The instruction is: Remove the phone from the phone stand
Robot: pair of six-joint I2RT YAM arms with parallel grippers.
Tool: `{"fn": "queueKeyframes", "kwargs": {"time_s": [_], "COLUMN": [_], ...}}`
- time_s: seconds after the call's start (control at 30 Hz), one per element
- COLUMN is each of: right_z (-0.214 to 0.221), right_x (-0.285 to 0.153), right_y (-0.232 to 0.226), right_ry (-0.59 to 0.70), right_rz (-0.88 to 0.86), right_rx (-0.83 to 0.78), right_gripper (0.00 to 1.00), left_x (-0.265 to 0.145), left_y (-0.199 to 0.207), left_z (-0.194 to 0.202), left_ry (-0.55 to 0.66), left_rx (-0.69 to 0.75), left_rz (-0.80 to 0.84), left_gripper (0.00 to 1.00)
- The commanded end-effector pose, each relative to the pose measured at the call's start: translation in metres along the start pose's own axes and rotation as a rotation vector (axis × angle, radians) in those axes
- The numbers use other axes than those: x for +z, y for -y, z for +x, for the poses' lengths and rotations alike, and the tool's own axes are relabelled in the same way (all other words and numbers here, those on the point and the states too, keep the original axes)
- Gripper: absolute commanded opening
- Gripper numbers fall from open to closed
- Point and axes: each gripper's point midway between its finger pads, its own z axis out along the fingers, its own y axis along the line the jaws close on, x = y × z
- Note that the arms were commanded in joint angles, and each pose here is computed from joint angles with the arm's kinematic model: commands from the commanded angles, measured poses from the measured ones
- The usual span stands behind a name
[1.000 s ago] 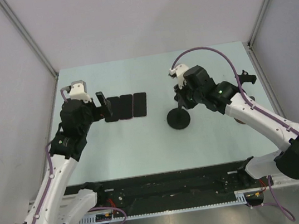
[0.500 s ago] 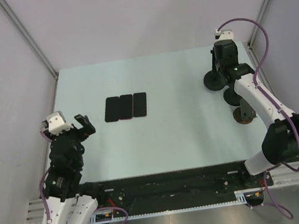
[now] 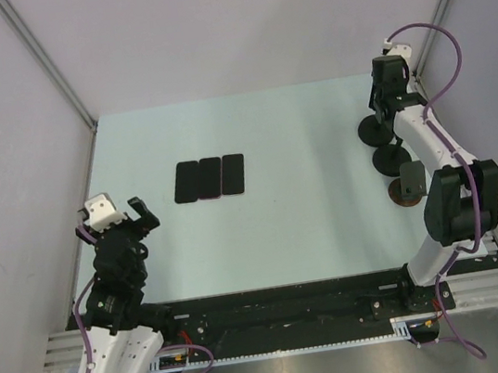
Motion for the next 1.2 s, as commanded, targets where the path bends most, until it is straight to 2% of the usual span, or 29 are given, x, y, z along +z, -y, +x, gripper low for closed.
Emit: {"fn": "queueKeyframes", "kwargs": {"time_s": [0.0, 0.3, 0.33, 0.37, 0.43, 0.47, 0.57, 0.63, 0.67, 0.73, 0.83, 0.87, 0.9, 0.97, 1.0, 1.1, 1.17], "right_z": [-0.059, -0.044, -0.041, -0.042, -0.048, -0.051, -0.065, -0.072, -0.082, -0.090, -0.107, -0.104, -0.116, -0.120, -0.122, -0.109, -0.106], "right_x": [0.001, 0.005, 0.006, 0.005, -0.002, -0.005, -0.023, -0.036, -0.049, -0.066, -0.107, -0.116, -0.142, -0.170, -0.198, -0.230, -0.268], "right_y": [0.009, 0.010, 0.011, 0.010, 0.009, 0.008, 0.007, 0.008, 0.010, 0.011, 0.020, 0.023, 0.034, 0.047, 0.060, 0.076, 0.091], "right_ry": [0.154, 0.070, 0.054, 0.053, 0.061, 0.066, 0.092, 0.108, 0.136, 0.154, 0.224, 0.233, 0.292, 0.343, 0.391, 0.427, 0.496], "right_rz": [0.023, 0.038, 0.043, 0.039, 0.029, 0.018, -0.007, -0.016, -0.030, -0.058, -0.093, -0.097, -0.105, -0.104, -0.107, -0.116, -0.144], "right_rx": [0.100, 0.115, 0.116, 0.120, 0.135, 0.140, 0.153, 0.152, 0.159, 0.167, 0.184, 0.184, 0.198, 0.210, 0.227, 0.256, 0.293], "right_gripper": [0.00, 0.01, 0.05, 0.17, 0.32, 0.46, 0.63, 0.70, 0.77, 0.84, 0.91, 0.97, 0.99, 1.00, 1.00, 1.00, 1.00], "left_x": [0.000, -0.003, -0.003, -0.005, -0.006, -0.008, -0.012, -0.015, -0.017, -0.023, -0.033, -0.035, -0.039, -0.049, -0.052, -0.066, -0.072], "left_y": [-0.003, 0.000, 0.000, -0.001, 0.000, -0.001, -0.004, -0.006, -0.007, -0.012, -0.019, -0.022, -0.025, -0.033, -0.036, -0.046, -0.048], "left_z": [-0.013, -0.016, -0.016, -0.018, -0.020, -0.023, -0.027, -0.030, -0.032, -0.040, -0.052, -0.056, -0.060, -0.071, -0.075, -0.087, -0.094], "left_ry": [0.057, 0.074, 0.075, 0.084, 0.092, 0.102, 0.120, 0.136, 0.145, 0.175, 0.222, 0.235, 0.251, 0.295, 0.311, 0.368, 0.393], "left_rx": [-0.015, -0.020, -0.021, -0.026, -0.033, -0.041, -0.055, -0.072, -0.081, -0.108, -0.124, -0.128, -0.120, -0.135, -0.128, -0.124, -0.138], "left_rz": [-0.016, 0.012, 0.012, 0.013, 0.018, 0.018, 0.010, 0.003, 0.001, -0.008, -0.007, -0.012, -0.013, -0.014, -0.017, -0.010, -0.001], "left_gripper": [1.00, 1.00, 1.00, 1.00, 1.00, 1.00, 1.00, 1.00, 1.00, 1.00, 1.00, 1.00, 1.00, 1.00, 1.00, 1.00, 1.00]}}
